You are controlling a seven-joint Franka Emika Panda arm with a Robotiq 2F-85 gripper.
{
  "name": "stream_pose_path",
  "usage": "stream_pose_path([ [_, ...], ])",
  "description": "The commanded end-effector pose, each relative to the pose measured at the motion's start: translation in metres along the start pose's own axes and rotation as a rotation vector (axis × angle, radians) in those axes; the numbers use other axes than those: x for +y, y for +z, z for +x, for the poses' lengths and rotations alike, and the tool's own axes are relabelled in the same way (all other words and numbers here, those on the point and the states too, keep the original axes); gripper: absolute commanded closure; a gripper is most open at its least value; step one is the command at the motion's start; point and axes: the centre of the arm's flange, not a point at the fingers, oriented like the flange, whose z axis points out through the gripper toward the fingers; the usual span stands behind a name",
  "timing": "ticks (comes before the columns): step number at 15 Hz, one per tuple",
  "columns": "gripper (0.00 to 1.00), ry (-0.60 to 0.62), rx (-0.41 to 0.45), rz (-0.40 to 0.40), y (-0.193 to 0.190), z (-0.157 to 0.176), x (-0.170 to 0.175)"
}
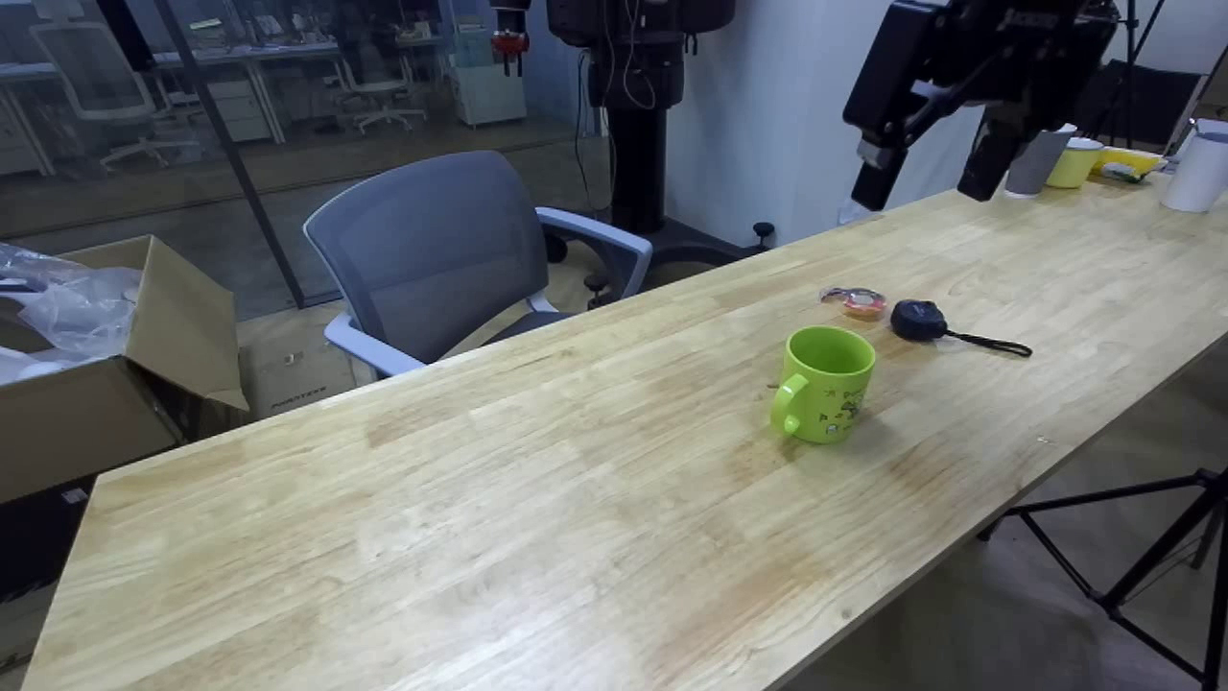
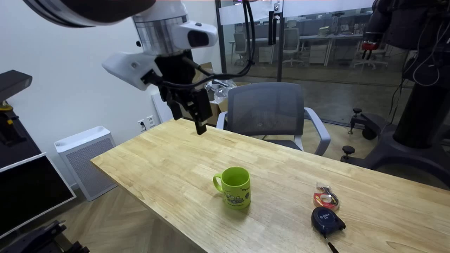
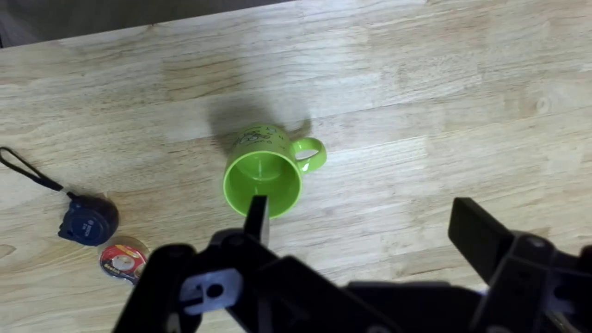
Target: Move the mug slightly to the left
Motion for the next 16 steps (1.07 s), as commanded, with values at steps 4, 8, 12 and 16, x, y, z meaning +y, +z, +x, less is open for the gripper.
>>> stream_pose_path([
  [4,0.00,0.056,0.025,-0.013,0.012,0.026,0.023],
  [8,0.00,0.086,0.015,-0.011,0.023,0.033,0.037],
  [12,0.00,0.090,-0.006,-0.018,0.028,0.024,0.043],
  [16,0.00,0.098,-0.017,-0.020,0.033,0.024,0.046],
])
